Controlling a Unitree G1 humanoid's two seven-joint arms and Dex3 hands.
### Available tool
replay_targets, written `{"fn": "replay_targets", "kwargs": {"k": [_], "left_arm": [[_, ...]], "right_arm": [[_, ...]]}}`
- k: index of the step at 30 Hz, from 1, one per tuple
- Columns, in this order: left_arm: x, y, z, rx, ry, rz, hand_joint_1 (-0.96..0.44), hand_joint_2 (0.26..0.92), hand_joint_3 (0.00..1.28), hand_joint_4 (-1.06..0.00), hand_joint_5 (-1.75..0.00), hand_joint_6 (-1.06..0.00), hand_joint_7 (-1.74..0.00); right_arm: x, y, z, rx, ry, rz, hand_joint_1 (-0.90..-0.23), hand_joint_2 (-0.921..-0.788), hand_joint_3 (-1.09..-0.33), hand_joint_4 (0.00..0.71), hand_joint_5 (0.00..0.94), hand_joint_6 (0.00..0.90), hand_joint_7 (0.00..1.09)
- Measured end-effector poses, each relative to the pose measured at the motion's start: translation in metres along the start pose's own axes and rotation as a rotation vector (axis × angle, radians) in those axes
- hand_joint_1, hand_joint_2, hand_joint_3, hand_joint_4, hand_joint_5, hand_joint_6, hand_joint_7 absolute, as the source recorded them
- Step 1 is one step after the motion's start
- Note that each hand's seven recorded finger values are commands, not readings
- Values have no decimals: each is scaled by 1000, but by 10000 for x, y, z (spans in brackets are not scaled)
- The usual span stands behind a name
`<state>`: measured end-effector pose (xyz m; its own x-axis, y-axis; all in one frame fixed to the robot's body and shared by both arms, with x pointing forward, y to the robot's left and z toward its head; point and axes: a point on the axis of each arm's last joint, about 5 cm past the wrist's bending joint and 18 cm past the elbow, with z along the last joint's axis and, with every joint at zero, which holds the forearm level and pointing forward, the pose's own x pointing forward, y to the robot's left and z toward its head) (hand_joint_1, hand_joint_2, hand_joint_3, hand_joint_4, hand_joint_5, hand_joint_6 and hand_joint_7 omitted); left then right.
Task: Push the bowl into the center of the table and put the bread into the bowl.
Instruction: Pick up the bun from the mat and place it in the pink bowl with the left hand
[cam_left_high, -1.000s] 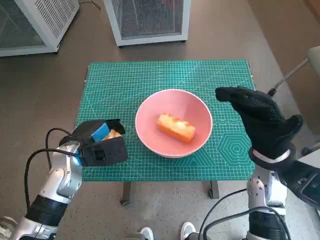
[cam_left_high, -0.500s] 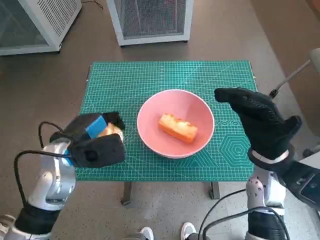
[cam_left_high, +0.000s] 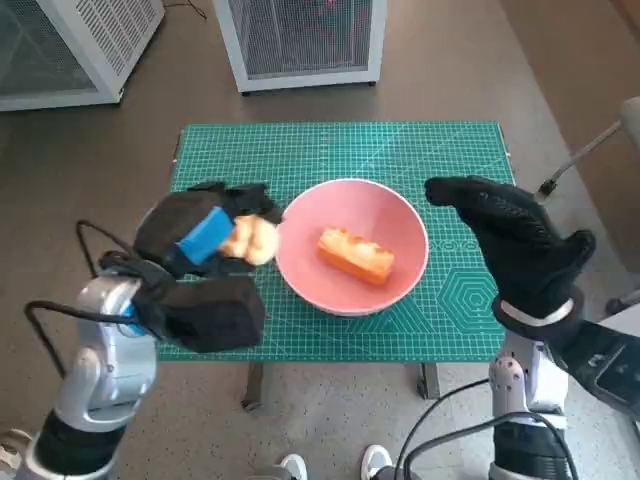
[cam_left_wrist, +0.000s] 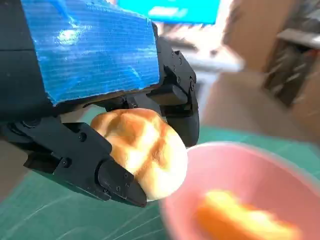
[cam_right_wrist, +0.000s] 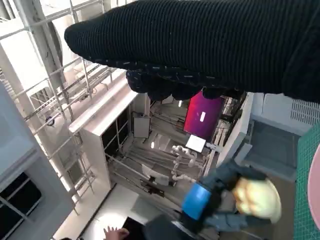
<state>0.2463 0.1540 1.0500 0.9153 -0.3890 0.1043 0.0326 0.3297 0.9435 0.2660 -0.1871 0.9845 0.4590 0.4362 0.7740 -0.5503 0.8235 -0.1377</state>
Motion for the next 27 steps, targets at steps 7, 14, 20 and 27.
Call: {"fn": "replay_targets", "kwargs": {"k": [7, 14, 20, 27], "left_arm": [[176, -11, 163, 30, -172, -16, 2, 894, 51, -818, -1042, -649, -1131], [366, -41, 196, 3, -198, -30, 2, 906, 46, -786, -1092, -638, -1126], [441, -131, 243, -57, -203, -45, 2, 908, 46, -775, -1094, -642, -1134], [494, -239, 218, -94, -187, -94, 1, 917, 61, -743, -1106, -597, -1199]], "right_arm": [[5, 0, 2, -5, -5, 3, -511, -921, -513, 349, 0, 24, 642], [3, 0, 11, -21, -15, 4, -510, -921, -521, 349, 0, 21, 644], [-3, 0, 17, -32, -21, 4, -517, -921, -527, 349, 1, 20, 647], [-11, 2, 22, -41, -28, 2, -518, -921, -529, 349, 1, 18, 650]]}}
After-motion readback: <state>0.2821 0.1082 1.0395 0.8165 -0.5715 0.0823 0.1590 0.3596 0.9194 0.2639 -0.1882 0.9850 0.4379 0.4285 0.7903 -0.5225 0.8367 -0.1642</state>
